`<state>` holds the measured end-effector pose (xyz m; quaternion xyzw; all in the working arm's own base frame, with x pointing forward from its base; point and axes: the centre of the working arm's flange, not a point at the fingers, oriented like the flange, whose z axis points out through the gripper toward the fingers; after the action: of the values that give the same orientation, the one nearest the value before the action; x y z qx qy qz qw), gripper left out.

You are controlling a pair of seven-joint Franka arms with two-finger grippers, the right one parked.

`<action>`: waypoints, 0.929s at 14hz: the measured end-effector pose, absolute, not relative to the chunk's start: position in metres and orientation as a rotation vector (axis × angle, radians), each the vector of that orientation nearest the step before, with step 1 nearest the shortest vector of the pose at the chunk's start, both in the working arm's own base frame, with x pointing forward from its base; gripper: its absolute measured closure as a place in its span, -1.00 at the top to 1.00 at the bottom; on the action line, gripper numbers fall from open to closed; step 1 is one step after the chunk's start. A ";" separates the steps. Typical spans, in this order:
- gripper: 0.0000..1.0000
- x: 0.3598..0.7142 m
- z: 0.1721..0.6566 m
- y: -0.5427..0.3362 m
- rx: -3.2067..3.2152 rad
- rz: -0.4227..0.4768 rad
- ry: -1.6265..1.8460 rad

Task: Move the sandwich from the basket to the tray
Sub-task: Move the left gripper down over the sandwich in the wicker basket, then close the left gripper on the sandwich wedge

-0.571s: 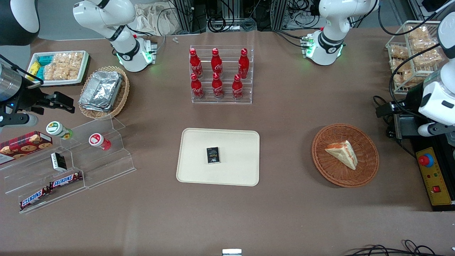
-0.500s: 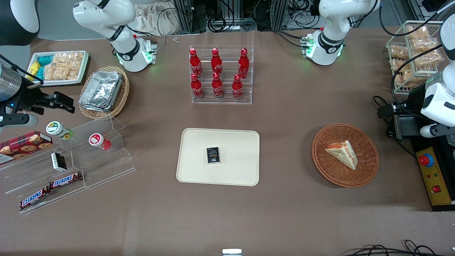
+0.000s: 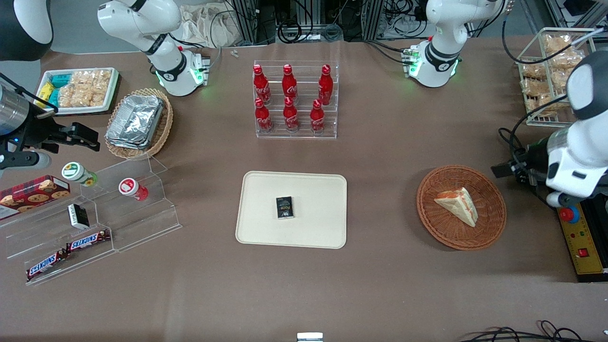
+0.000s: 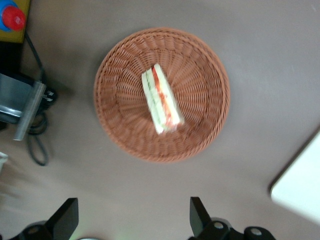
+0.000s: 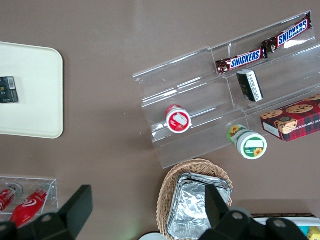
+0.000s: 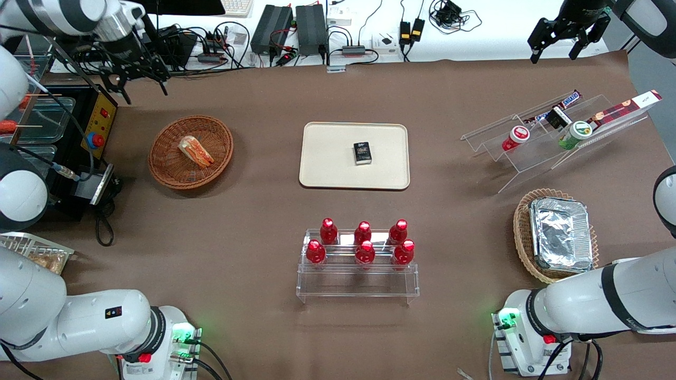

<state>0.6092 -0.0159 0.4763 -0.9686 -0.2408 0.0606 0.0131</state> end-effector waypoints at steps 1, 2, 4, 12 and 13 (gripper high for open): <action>1.00 0.611 0.448 -0.014 -2.998 0.145 -0.856; 1.00 0.609 0.420 -0.012 -2.977 0.108 -0.953; 1.00 0.601 0.375 -0.012 -2.953 0.055 -1.072; 1.00 0.590 0.302 0.008 -2.909 -0.036 -1.260; 1.00 0.591 0.295 0.007 -2.911 -0.049 -1.271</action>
<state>0.5906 0.0073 0.2946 -0.9162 -0.4001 -0.0156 -0.0173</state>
